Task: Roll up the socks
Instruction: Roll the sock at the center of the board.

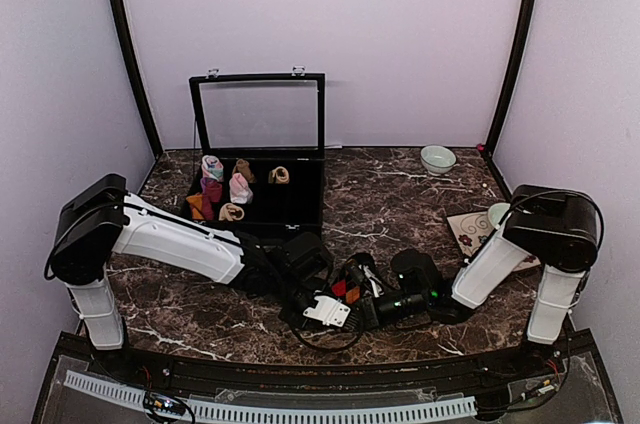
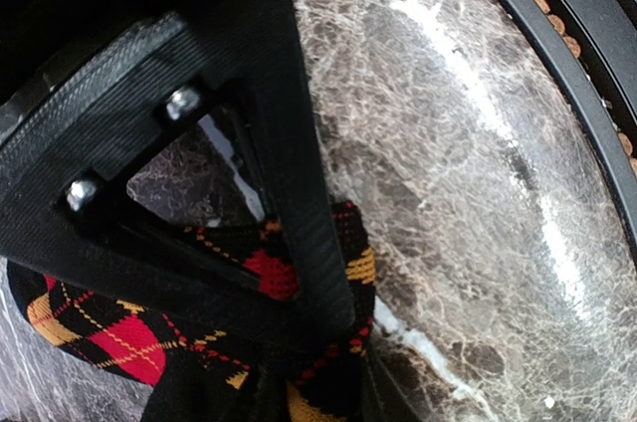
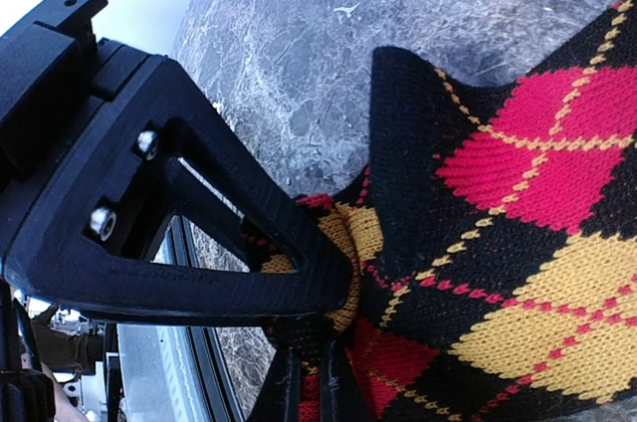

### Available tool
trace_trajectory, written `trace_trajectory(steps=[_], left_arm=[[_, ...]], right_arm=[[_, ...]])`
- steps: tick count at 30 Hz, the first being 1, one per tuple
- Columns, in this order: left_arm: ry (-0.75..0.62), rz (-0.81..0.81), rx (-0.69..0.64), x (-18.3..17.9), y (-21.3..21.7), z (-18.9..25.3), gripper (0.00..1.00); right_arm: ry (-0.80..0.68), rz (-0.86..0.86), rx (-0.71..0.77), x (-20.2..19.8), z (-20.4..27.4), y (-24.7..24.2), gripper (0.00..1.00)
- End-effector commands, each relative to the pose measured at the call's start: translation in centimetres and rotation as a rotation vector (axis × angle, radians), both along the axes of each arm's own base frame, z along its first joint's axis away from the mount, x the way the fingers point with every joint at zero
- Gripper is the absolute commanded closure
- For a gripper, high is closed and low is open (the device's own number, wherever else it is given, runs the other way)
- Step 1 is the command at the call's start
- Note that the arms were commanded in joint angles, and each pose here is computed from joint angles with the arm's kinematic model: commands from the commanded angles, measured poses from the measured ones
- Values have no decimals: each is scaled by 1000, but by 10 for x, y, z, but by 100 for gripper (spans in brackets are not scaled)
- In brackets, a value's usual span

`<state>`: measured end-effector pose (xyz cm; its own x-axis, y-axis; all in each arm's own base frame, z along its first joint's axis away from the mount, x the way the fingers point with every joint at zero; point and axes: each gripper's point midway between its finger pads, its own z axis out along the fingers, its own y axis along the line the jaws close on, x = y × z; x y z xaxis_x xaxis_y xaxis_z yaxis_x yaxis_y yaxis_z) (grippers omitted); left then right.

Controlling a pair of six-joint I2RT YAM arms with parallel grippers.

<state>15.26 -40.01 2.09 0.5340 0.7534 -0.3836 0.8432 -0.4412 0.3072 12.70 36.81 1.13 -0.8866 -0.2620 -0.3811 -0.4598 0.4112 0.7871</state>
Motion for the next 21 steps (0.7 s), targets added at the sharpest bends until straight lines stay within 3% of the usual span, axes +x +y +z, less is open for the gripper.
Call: trace_trajectory(steps=[1,3,8,13,18,21], left_arm=[[50,-3,149,-9,28,-35,79],[66,0,168,-11,32,-39,80],[207,32,218,-20,41,-44,81],[420,86,282,-25,47,-48,80],[519,109,330,-29,52,-55,80],[580,110,346,-34,51,-53,79]], right_arm=[[171,-48,-397,-29,-86,-74,100],[148,-51,-390,-26,-82,-73,99],[-20,-93,-326,-8,-51,-75,83],[-168,-117,-293,-1,-22,-81,55],[-258,-83,-293,-12,-11,-79,54],[-409,-30,-260,-24,8,-68,56]])
